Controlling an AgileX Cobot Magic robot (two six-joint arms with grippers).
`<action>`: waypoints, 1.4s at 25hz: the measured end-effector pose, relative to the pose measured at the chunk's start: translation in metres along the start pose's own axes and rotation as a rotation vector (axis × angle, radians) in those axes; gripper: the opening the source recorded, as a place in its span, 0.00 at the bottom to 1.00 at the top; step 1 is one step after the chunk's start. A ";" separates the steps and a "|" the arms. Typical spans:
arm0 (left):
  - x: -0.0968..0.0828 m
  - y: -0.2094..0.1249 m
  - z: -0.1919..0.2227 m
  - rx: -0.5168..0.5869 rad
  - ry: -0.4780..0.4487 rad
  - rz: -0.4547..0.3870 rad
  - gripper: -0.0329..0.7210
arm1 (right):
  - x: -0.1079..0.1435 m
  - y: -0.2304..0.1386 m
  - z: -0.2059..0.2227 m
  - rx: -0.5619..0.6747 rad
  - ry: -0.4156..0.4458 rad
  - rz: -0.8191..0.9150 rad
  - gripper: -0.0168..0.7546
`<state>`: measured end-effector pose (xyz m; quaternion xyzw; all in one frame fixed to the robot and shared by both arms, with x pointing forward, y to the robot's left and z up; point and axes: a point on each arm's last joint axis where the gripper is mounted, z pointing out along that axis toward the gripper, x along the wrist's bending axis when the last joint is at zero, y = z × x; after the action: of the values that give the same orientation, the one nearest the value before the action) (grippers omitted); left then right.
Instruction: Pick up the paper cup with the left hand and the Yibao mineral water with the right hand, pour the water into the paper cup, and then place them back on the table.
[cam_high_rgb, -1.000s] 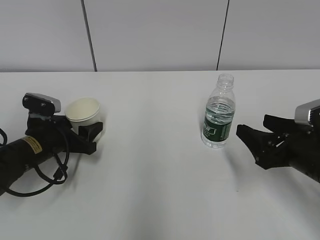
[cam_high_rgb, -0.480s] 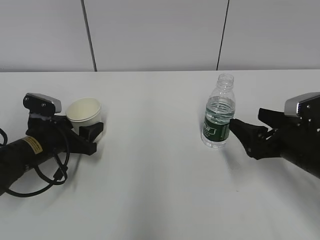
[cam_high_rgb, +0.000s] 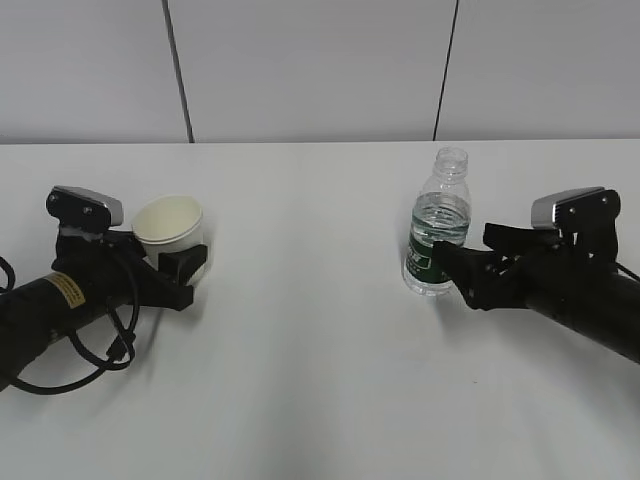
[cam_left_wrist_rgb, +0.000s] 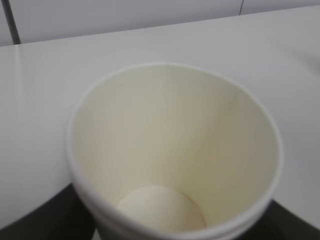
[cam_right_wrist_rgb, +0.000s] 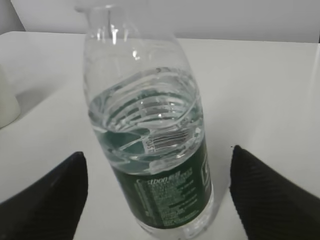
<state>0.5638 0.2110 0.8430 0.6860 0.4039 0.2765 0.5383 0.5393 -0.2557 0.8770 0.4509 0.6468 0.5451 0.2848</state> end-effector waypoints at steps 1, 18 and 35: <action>0.000 0.000 0.000 0.000 0.000 0.000 0.63 | -0.001 -0.001 0.003 0.000 0.004 -0.001 0.88; 0.000 0.000 0.000 -0.001 -0.004 0.002 0.63 | -0.004 -0.003 0.048 -0.031 0.108 -0.015 0.88; -0.007 -0.001 0.000 0.009 -0.082 0.024 0.62 | -0.006 -0.004 0.053 -0.041 0.094 -0.004 0.64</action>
<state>0.5596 0.2048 0.8427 0.7039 0.3745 0.2529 0.5480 0.5862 -0.2372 0.8596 0.4176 0.6493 0.5781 0.2644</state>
